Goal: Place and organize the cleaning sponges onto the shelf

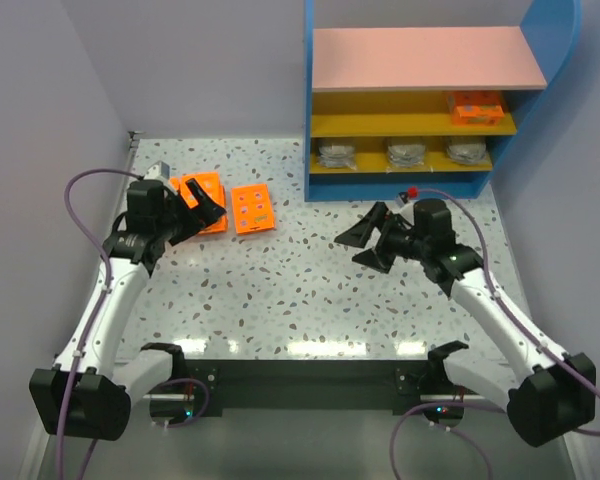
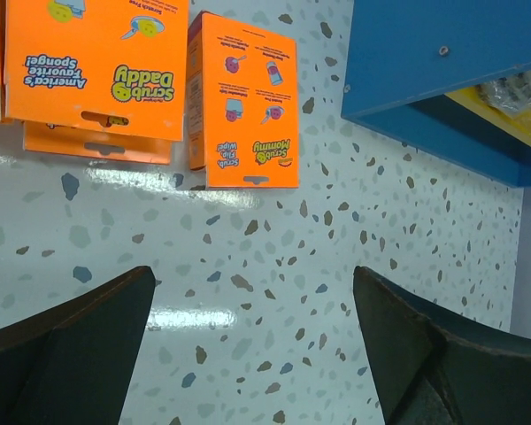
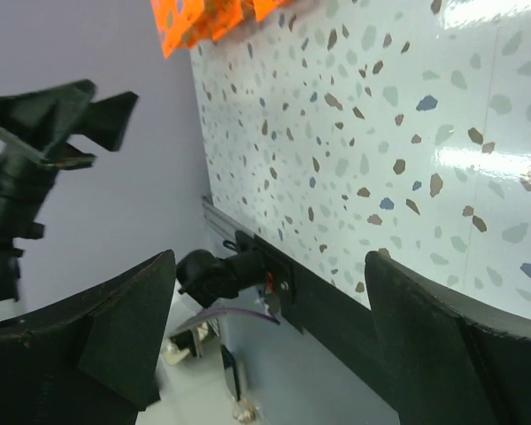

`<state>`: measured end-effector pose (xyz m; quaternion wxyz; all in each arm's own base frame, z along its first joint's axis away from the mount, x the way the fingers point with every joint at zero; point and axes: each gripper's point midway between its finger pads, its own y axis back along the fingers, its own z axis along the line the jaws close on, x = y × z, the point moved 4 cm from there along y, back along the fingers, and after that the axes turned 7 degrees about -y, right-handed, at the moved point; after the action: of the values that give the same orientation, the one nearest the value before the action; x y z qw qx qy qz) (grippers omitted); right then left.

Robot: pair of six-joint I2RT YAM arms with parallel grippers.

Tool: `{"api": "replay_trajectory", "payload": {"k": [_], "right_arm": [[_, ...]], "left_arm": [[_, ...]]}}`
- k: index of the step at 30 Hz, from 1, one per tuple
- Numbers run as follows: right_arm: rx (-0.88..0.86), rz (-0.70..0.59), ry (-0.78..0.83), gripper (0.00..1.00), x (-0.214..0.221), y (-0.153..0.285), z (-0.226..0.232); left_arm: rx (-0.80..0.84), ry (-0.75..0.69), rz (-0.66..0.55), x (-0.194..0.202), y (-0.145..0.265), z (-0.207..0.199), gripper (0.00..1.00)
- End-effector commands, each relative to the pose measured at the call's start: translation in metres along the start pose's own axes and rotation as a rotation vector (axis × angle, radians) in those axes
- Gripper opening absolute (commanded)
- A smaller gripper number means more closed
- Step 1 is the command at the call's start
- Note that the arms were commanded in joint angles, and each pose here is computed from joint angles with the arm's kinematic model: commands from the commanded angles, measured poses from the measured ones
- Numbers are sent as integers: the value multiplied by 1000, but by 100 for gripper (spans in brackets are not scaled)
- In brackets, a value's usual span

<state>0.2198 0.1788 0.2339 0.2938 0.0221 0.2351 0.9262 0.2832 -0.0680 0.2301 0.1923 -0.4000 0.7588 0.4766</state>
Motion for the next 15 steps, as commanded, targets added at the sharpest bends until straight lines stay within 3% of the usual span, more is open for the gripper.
{"api": "replay_trajectory", "payload": {"k": [1,6,9,15], "right_arm": [[-3,43,62,91,13,-38,4],[13,108,90,92,22,-79,8],[19,129,113,91,24,-87,9],[57,159,100,91,31,-84,-3]], "left_arm": [[-10,19,-73,-14,21,-4,100],[92,44,-68,-1,14,-11,99],[154,36,-33,10,1,-28,89],[78,-15,17,13,-40,-77,78]]}}
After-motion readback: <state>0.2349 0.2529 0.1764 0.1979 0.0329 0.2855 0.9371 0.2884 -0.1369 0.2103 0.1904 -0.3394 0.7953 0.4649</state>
